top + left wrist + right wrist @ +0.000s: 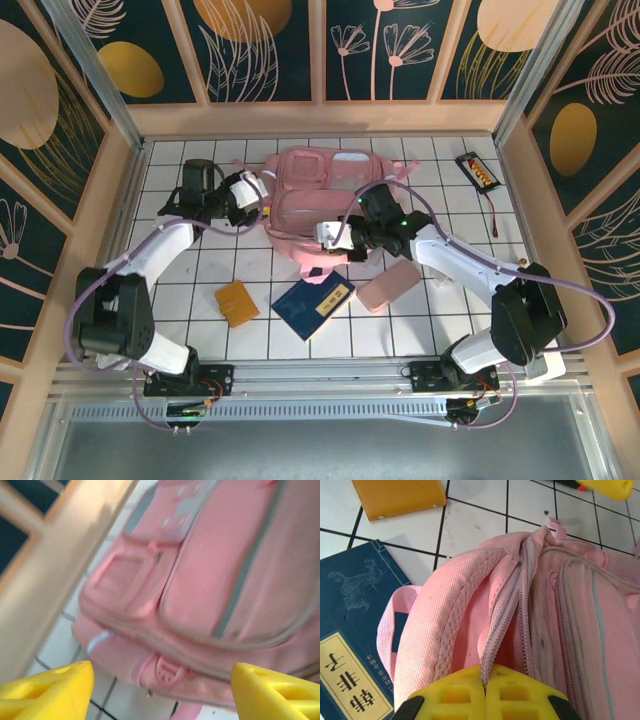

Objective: Pack the student bag

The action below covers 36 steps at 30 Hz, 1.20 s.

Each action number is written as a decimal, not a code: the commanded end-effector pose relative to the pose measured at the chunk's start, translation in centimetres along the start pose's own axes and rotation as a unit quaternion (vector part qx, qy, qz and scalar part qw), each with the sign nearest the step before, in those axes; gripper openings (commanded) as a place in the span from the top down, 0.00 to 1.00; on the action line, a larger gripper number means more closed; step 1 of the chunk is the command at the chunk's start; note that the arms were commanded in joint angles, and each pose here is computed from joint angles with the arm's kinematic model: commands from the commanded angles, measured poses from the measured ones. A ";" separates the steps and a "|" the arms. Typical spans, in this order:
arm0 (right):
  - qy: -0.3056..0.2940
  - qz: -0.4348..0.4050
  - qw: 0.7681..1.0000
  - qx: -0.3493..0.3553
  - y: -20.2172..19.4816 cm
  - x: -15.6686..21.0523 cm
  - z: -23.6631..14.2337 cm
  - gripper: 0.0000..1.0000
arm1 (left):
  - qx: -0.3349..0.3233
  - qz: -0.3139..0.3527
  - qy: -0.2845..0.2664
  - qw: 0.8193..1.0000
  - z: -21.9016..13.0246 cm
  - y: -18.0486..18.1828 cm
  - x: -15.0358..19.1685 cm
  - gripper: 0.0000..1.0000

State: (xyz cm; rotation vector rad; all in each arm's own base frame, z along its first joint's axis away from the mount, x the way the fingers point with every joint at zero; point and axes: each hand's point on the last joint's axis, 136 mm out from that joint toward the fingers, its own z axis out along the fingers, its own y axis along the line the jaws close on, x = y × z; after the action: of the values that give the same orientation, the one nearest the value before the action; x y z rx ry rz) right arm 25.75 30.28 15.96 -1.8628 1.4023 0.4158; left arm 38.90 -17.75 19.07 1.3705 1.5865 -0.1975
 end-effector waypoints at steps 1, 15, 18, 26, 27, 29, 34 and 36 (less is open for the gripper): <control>-0.011 -0.007 1.000 0.021 -0.9 -0.6 0.8 0.86 | 0.097 0.082 -0.008 0.992 0.8 -5.6 -0.2 0.28; 0.111 0.027 0.990 0.082 -0.6 5.9 -1.6 0.51 | 0.180 0.113 -0.017 0.977 3.3 -13.0 0.6 0.30; 0.121 0.028 0.991 0.053 -0.3 6.5 -0.3 0.50 | 0.190 0.112 -0.023 0.975 3.7 -13.9 0.6 0.30; 0.125 0.046 0.991 -0.017 1.5 7.2 2.2 0.56 | 0.193 0.115 -0.034 0.974 3.5 -14.3 0.0 0.31; 0.125 0.046 0.991 -0.019 1.6 7.2 2.3 0.59 | 0.195 0.115 -0.036 0.973 3.4 -14.5 0.0 0.31; 0.124 0.048 0.991 -0.018 1.5 7.2 2.4 0.66 | 0.198 0.114 -0.041 0.973 3.4 -14.8 0.0 0.31; 0.129 0.039 0.991 -0.019 1.6 7.4 2.3 1.00 | 0.205 0.111 -0.047 0.971 3.6 -15.4 -0.2 0.31; 0.126 0.032 0.991 -0.018 1.6 7.2 2.2 1.00 | 0.207 0.109 -0.054 0.971 3.6 -15.4 -0.6 0.31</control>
State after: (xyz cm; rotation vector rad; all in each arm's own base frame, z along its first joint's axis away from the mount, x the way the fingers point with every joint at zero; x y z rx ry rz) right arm 27.03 26.20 8.51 -1.9411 1.6761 0.2428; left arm 29.11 -24.82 9.94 1.8103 1.4172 -0.4131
